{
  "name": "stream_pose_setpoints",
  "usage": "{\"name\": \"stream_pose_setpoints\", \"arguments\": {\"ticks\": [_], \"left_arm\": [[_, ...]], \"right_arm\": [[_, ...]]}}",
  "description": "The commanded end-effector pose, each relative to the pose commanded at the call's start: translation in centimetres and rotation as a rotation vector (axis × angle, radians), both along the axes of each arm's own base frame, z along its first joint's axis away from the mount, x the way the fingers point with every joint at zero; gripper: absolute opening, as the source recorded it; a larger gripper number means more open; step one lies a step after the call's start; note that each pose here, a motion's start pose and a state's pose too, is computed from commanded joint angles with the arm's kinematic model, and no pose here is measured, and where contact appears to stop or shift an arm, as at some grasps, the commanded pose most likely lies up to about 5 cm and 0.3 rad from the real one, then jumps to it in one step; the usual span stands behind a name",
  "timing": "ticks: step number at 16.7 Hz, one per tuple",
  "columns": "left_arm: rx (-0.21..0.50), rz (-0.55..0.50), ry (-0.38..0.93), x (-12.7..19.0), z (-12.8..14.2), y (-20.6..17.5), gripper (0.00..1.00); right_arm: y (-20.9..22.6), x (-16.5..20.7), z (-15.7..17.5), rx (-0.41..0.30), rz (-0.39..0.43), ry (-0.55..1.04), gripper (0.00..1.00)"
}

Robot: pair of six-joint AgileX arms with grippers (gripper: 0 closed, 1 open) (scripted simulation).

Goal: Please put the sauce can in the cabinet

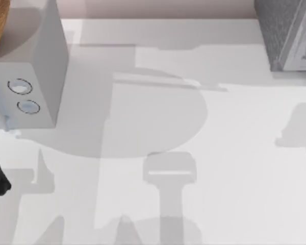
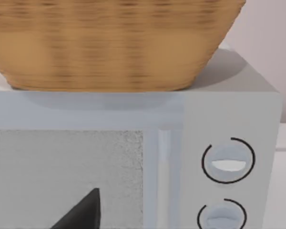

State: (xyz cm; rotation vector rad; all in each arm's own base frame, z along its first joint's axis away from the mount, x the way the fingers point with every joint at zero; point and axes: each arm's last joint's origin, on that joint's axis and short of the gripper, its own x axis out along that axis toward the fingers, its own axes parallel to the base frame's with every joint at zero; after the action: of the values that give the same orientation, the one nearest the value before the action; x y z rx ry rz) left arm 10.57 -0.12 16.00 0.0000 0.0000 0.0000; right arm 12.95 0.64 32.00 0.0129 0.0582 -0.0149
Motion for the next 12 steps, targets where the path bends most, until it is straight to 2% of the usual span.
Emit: {"name": "stream_pose_setpoints", "arguments": {"ticks": [6,9,12], "left_arm": [[0.000,0.000,0.000,0.0,0.0,0.0,1.00],[0.000,0.000,0.000,0.0,0.0,0.0,1.00],[0.000,0.000,0.000,0.0,0.0,0.0,1.00]], "right_arm": [[1.6,5.0,13.1,0.001,0.007,-0.038,0.00],[2.6,7.9,17.4,-0.002,0.011,-0.052,0.00],[3.5,10.2,19.9,-0.006,0.015,-0.058,0.00]]}}
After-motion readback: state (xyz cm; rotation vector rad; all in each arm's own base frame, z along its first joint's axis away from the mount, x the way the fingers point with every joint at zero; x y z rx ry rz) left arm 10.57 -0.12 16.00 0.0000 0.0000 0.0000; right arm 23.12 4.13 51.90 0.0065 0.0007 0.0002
